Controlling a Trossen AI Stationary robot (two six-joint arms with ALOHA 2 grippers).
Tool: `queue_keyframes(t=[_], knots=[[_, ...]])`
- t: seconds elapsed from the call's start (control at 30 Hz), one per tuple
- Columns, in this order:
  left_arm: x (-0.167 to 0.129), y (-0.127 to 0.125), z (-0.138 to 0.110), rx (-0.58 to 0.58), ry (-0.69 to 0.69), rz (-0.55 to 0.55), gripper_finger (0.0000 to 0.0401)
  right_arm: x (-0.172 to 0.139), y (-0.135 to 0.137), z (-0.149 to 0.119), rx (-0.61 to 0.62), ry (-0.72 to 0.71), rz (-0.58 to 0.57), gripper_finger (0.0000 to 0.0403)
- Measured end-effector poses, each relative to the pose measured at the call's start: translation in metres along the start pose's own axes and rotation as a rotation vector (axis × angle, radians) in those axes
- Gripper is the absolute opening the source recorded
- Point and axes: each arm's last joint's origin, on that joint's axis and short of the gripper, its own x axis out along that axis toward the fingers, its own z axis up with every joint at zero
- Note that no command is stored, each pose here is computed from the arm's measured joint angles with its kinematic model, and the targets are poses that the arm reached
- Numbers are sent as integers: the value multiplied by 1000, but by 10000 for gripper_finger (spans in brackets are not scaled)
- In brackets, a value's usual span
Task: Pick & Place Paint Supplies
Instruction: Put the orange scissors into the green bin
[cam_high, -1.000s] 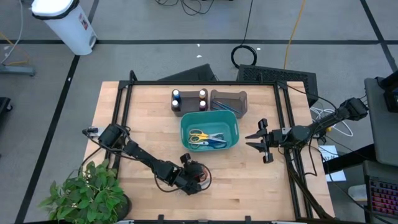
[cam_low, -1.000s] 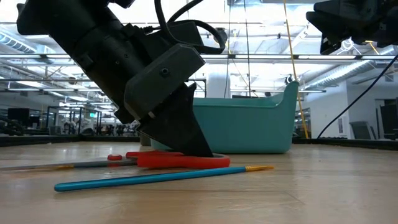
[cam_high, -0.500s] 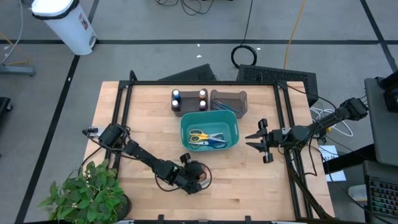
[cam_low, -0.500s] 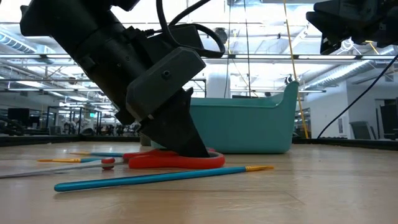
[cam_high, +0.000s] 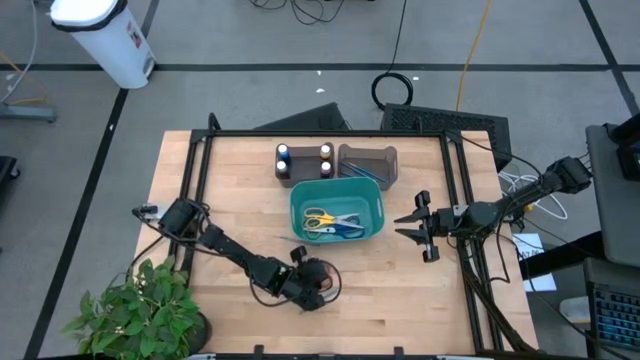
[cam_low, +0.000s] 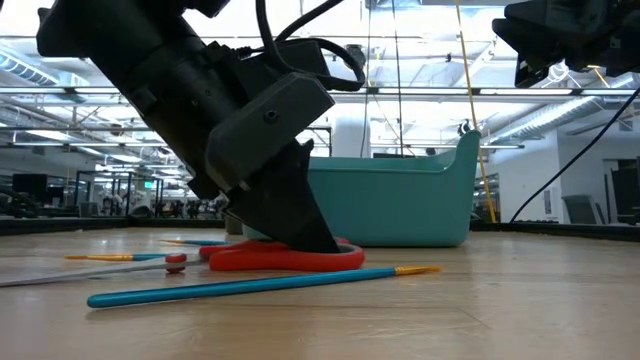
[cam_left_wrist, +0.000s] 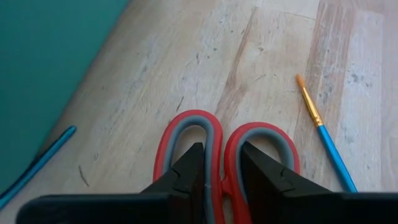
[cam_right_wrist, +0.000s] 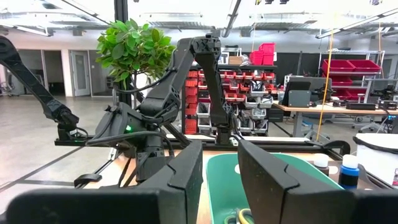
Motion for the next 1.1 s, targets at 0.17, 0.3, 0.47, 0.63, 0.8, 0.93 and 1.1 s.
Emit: queue_keyframes(t=[0.17, 0.3, 0.47, 0.63, 0.8, 0.93, 1.1], knots=[[-8, 0, 6, 13, -7, -19, 99, 0, 0, 0, 0, 0, 0, 93], [-17, -1, 13, 5, -33, -37, 90, 0, 0, 0, 0, 1, 0, 93], [-20, 0, 17, 7, -49, -38, 83, 0, 0, 0, 0, 1, 0, 93], [-20, -1, 17, 18, -52, -37, 92, 0, 0, 0, 0, 1, 0, 93], [-20, -2, 19, 6, -70, -49, 84, 0, 0, 0, 0, 1, 0, 93], [-21, -4, 22, -5, -88, -62, 84, 0, 0, 0, 0, 1, 0, 93], [-21, -4, 22, -5, -88, -62, 92, 0, 0, 0, 0, 1, 0, 93]])
